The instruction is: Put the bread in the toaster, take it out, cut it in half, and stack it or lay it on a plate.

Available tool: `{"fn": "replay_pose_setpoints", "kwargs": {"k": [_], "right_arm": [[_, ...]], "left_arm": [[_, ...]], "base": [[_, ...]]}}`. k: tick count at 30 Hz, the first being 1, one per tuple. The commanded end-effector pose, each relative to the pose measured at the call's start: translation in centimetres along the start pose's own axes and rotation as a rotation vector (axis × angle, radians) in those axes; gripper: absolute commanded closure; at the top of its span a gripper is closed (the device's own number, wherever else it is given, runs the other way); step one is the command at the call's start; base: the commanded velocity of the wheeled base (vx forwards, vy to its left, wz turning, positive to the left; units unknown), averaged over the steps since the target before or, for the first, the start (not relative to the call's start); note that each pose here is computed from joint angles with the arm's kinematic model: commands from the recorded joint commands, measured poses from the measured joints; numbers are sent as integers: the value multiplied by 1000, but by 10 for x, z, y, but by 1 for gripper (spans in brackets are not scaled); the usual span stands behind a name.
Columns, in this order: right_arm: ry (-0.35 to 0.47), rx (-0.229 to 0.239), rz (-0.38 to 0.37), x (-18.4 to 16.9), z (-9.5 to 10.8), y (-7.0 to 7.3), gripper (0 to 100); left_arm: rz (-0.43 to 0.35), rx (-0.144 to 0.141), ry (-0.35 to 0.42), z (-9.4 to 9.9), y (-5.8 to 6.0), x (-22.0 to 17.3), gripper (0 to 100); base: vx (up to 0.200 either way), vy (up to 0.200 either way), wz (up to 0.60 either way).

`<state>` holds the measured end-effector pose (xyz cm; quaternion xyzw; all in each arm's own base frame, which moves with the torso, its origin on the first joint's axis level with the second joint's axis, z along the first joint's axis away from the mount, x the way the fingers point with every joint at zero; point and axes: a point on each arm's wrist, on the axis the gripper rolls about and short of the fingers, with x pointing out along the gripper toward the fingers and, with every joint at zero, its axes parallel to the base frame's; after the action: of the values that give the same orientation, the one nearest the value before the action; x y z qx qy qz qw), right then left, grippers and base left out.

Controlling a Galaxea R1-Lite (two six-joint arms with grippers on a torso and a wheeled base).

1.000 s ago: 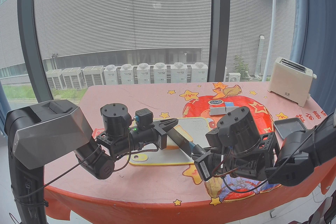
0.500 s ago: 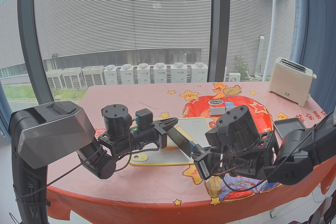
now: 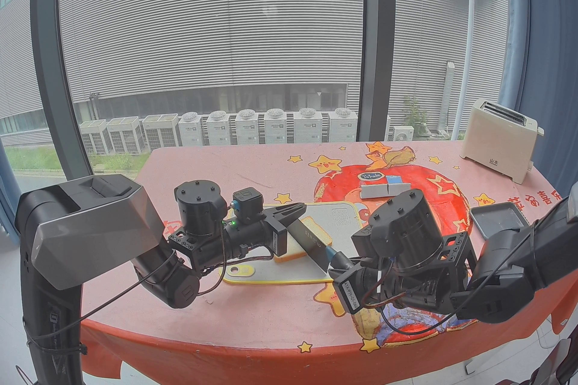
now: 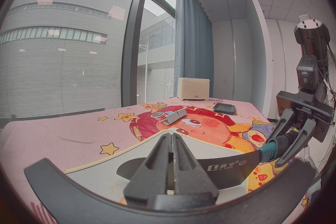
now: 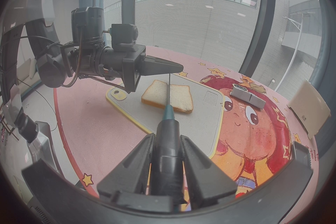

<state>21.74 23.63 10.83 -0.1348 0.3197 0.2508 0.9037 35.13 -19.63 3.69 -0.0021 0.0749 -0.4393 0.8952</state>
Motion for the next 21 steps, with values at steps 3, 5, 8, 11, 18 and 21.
{"fn": "replay_pose_setpoints", "kwargs": {"k": [3, 5, 8, 11, 18, 21], "right_arm": [[7, -6, 2, 0, -2, 1, 100], [0, -3, 2, 0, 0, 1, 100], [-16, 1, 4, -3, 4, 1, 100], [-26, 2, 4, -6, 6, 0, 100], [-31, 3, 6, -6, 7, 0, 100], [-21, -5, 10, -4, 5, 3, 100]], "left_arm": [[0, 23, -29, 14, -2, -5, 100], [0, 27, -39, 18, -3, -7, 100], [-2, 34, -54, 28, -7, -13, 100], [-3, 40, -66, 33, -9, -16, 100], [-2, 43, -73, 36, -9, -17, 100], [0, 51, -92, 45, -10, -21, 100]], "base": [[0, 0, 0], [0, 0, 0], [0, 0, 0], [0, 0, 0], [0, 0, 0], [0, 0, 0]]}}
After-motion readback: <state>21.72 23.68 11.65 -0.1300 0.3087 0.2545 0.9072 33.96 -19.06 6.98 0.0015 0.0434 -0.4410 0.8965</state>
